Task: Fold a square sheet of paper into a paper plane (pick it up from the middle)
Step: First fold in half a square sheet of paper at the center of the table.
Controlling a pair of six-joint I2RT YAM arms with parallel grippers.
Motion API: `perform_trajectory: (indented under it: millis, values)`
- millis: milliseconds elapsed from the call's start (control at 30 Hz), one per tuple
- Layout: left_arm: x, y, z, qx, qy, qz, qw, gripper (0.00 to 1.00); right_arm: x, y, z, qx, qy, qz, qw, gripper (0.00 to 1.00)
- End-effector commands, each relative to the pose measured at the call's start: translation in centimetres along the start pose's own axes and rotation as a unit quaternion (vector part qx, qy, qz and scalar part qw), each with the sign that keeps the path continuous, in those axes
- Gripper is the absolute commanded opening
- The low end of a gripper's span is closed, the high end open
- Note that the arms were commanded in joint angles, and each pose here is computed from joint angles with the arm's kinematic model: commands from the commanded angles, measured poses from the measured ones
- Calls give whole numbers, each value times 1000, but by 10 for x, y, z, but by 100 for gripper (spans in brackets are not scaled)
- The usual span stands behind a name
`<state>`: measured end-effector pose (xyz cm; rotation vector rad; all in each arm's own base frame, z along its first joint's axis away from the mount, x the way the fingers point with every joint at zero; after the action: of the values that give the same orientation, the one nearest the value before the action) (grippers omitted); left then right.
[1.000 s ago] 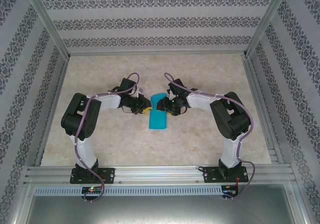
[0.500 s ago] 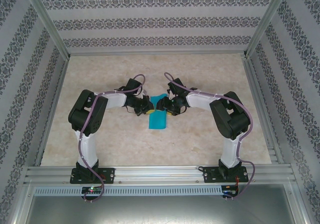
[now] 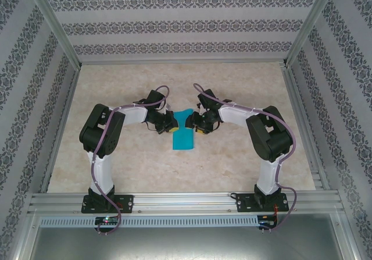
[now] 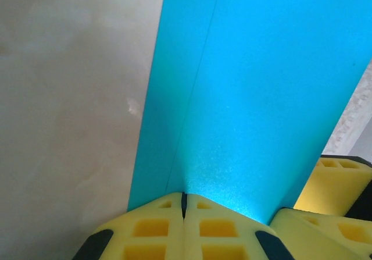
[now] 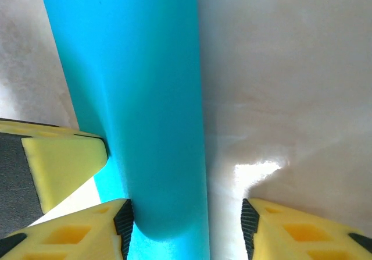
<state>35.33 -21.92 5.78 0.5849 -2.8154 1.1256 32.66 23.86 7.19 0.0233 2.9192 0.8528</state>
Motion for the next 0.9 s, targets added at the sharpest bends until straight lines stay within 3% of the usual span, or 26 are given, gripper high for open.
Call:
perform_trajectory:
  millis: [0,167,300,500,867]
  values:
    - [5,16,7,-46,9,-10,999,0,-1,-1,5,0,14,-4,1000,50]
    - [3,-5,-7,-15,3,3,1000,8,0,-6,13,8,21,-4,1000,44]
    - [-6,-27,-37,4,-30,18,999,25,2,-13,19,19,24,0,1000,42]
    - [-19,-22,-72,-13,-78,5,997,47,4,-19,27,27,27,-1,999,43]
    - [-29,0,-86,-40,-104,-19,994,50,17,-30,51,113,51,-26,992,48]
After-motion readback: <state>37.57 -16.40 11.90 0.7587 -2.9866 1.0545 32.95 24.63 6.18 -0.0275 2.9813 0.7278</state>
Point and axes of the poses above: each hand's point on the last joint's axis, 136 mm out from that joint toward the fingers, its own z axis out along the fingers, its own y axis along the line the jaws close on, x = y × z, the point moved 5 cm from there along -z, back along the fingers, and after that the axes turned 7 degrees about -z, right-handed, at the moved point
